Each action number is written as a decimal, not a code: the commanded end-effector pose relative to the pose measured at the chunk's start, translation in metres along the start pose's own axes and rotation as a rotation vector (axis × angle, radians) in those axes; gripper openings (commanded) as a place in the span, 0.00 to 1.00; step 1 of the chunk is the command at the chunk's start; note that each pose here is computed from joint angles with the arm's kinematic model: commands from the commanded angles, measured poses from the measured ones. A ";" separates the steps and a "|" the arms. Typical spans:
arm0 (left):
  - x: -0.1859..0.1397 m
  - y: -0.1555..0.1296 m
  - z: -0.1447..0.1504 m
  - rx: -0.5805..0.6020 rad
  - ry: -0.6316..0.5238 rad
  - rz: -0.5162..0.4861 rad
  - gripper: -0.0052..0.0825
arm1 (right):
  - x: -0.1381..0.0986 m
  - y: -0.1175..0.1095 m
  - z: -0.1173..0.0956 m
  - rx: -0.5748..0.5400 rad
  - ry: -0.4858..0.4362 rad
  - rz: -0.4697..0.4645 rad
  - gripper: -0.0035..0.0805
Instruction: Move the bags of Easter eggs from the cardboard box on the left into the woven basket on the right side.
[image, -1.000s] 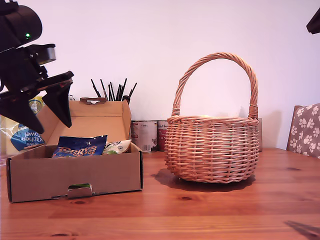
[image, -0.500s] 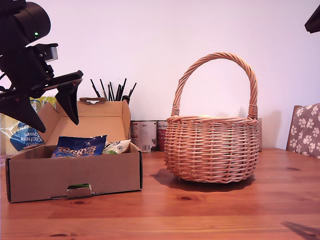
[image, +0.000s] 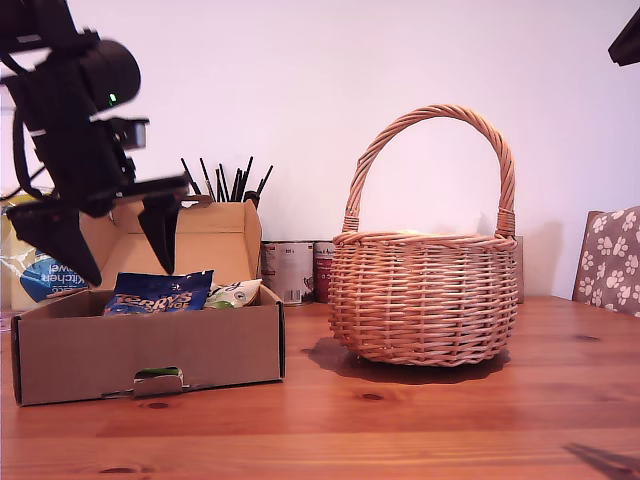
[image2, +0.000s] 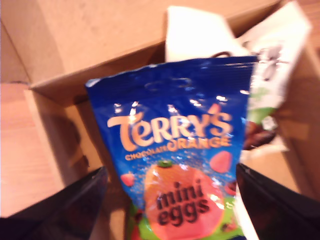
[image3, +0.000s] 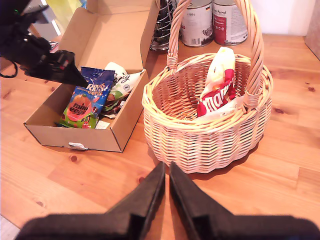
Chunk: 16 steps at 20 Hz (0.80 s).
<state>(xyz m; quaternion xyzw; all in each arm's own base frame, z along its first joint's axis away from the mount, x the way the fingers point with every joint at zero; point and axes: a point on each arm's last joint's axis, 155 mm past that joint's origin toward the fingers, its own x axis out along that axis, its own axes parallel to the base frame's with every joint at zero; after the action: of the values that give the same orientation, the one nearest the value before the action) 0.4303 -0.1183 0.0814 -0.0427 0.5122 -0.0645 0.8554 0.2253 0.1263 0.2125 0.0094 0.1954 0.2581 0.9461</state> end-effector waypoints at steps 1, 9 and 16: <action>0.006 0.004 -0.001 -0.022 0.023 0.030 0.92 | -0.001 0.001 0.006 -0.005 -0.014 0.005 0.03; 0.047 0.007 -0.025 -0.027 0.149 0.052 0.92 | -0.001 0.001 0.006 -0.005 -0.015 0.004 0.03; 0.071 -0.001 -0.048 -0.037 0.240 -0.002 0.91 | -0.002 0.002 0.013 -0.009 -0.043 0.006 0.03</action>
<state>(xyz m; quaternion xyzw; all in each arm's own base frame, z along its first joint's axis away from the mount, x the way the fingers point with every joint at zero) 0.4327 -0.1325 0.0272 -0.0515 0.5786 -0.0678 0.8112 0.2269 0.1272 0.2174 0.0109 0.1854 0.2596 0.9477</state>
